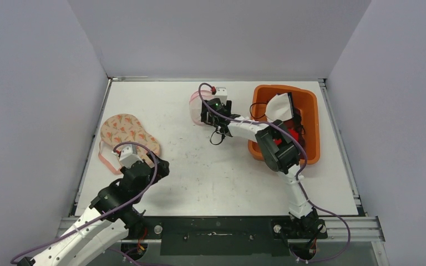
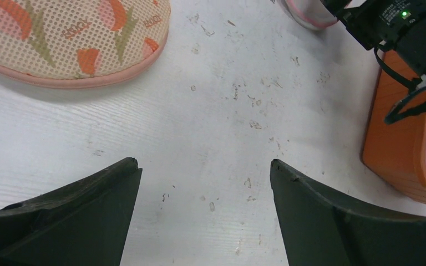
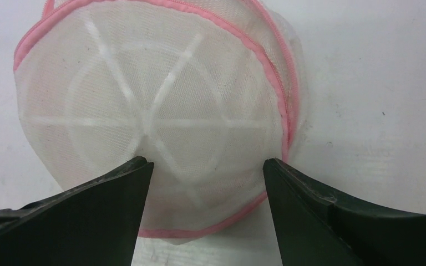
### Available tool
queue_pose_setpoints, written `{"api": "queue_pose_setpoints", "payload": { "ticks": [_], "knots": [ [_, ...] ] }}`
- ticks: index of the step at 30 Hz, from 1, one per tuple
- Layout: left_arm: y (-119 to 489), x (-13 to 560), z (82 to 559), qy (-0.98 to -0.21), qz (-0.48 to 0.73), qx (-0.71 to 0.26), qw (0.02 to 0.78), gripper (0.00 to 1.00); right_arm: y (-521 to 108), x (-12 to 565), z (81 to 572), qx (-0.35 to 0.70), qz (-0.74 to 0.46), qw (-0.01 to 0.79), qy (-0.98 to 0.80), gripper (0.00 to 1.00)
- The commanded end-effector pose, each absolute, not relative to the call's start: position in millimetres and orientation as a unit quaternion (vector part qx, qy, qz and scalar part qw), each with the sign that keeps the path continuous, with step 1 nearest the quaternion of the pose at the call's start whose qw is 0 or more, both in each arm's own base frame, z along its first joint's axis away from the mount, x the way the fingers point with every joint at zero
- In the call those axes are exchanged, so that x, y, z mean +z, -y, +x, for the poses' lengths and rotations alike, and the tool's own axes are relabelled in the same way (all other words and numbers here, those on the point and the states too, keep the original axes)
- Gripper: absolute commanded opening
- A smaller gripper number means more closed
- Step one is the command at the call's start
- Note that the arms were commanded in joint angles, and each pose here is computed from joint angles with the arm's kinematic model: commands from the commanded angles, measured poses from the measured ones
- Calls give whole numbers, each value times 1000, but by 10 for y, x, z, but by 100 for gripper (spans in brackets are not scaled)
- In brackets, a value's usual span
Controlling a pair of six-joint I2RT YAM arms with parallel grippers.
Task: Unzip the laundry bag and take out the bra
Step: Move the laundry bag to the center of the board.
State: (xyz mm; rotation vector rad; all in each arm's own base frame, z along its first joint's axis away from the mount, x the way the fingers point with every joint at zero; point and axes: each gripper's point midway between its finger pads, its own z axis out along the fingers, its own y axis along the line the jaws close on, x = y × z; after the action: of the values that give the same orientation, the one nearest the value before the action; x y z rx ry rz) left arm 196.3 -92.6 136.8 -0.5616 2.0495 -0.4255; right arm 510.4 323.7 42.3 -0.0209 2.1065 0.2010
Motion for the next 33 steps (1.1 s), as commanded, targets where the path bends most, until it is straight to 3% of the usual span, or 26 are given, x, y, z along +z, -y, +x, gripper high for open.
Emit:
{"api": "queue_pose_setpoints", "payload": {
  "ticks": [1,7,14,23,33],
  "knots": [
    [807,1597,1996,-810,-267,-176,492,86,-3497,1056,4783,145,-37,492,-858,79],
    [738,1764,1972,-800,-265,-179,508,96,-3931,1532,4148,254,-86,487,-831,85],
    [645,1865,1925,-789,-271,-181,521,97,-3986,1414,3870,261,-96,473,-836,86],
    [335,2043,1857,-759,-315,-152,549,97,-4836,1463,3251,510,-126,352,-774,88],
    [281,2059,1811,-755,-320,-154,552,97,-5448,1085,3076,548,-98,265,-788,89]
  ]
}}
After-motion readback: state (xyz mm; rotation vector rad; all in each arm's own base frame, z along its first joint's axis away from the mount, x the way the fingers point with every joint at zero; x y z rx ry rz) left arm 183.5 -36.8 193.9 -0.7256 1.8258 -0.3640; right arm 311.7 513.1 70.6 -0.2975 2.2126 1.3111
